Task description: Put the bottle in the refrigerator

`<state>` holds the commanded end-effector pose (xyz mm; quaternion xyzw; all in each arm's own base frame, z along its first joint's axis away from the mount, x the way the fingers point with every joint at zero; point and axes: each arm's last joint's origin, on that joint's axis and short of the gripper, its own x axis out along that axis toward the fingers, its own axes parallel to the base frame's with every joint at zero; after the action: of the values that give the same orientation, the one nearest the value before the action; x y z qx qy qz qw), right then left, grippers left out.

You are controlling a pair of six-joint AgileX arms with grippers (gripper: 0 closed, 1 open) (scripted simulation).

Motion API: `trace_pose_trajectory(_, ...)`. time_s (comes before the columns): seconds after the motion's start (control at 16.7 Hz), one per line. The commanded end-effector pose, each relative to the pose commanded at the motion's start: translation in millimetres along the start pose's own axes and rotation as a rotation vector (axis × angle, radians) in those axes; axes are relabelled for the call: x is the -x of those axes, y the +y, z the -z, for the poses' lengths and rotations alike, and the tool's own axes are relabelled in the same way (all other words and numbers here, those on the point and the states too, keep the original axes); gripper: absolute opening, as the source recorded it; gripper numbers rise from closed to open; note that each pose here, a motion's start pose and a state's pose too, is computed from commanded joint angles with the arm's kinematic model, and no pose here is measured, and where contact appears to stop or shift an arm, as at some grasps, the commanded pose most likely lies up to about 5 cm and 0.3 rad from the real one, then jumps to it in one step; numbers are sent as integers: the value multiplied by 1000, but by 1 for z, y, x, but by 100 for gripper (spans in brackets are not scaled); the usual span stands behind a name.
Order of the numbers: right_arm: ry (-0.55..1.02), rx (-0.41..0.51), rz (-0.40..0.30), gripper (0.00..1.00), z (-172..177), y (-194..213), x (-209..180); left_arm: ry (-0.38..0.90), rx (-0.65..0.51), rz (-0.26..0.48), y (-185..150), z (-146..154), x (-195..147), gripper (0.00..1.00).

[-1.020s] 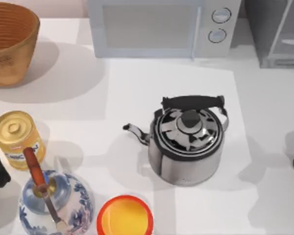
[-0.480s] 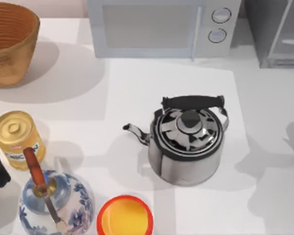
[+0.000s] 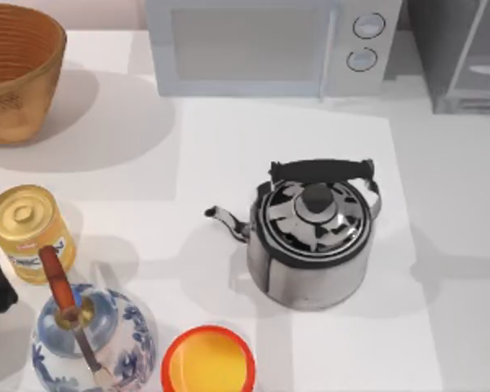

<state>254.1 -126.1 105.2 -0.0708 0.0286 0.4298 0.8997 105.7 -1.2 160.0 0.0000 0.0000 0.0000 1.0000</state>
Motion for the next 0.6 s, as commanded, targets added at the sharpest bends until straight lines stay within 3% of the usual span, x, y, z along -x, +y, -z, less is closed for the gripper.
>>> trace_pose_trajectory(0.6, -9, -101, 94, 1, -5, 5, 51, 0, 0, 0, 0, 0, 0, 100)
